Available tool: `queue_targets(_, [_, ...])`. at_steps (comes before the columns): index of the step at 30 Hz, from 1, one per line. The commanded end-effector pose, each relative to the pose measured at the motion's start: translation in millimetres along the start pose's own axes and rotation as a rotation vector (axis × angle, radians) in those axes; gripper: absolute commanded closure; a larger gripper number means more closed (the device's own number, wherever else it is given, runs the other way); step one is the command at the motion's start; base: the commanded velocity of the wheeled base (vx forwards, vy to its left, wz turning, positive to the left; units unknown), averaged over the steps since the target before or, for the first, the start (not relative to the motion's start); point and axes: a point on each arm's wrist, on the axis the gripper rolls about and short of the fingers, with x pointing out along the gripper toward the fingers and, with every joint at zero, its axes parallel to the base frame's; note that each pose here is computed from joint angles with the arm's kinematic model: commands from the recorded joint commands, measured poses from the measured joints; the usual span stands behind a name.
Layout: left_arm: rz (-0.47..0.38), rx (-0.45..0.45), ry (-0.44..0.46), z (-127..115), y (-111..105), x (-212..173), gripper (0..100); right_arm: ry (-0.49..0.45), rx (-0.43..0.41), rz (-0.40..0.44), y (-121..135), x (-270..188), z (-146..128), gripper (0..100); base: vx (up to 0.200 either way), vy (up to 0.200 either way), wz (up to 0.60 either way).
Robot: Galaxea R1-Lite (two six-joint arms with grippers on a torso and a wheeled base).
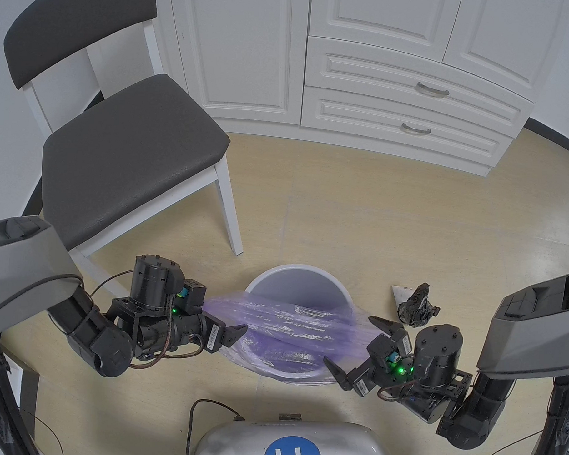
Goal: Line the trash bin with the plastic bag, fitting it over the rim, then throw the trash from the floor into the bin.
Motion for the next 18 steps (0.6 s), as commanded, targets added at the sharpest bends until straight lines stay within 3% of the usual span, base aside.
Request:
queue_targets(1, [-0.011, 0.008, -0.043, 9, -2, -20, 0, -0.005, -0.018, 0.036, 18, -2, 0, 0, 0.000, 0.000, 0.00])
queue_targets(6, [-0.013, 0.009, -0.066, 14, -5, -26, 0, -0.017, -0.025, 0.016, 32, 2, 6, 0, 0.000, 0.000, 0.00])
queue_targets(13, [-0.025, 0.015, -0.078, 18, -10, -29, 0, -0.059, 0.058, -0.094, 52, 21, 22, 0, 0.000, 0.000, 0.00])
queue_targets(18, [-0.032, 0.022, -0.100, 22, -13, -37, 0, -0.052, 0.072, -0.097, 71, 27, 19, 0, 0.000, 0.000, 0.00])
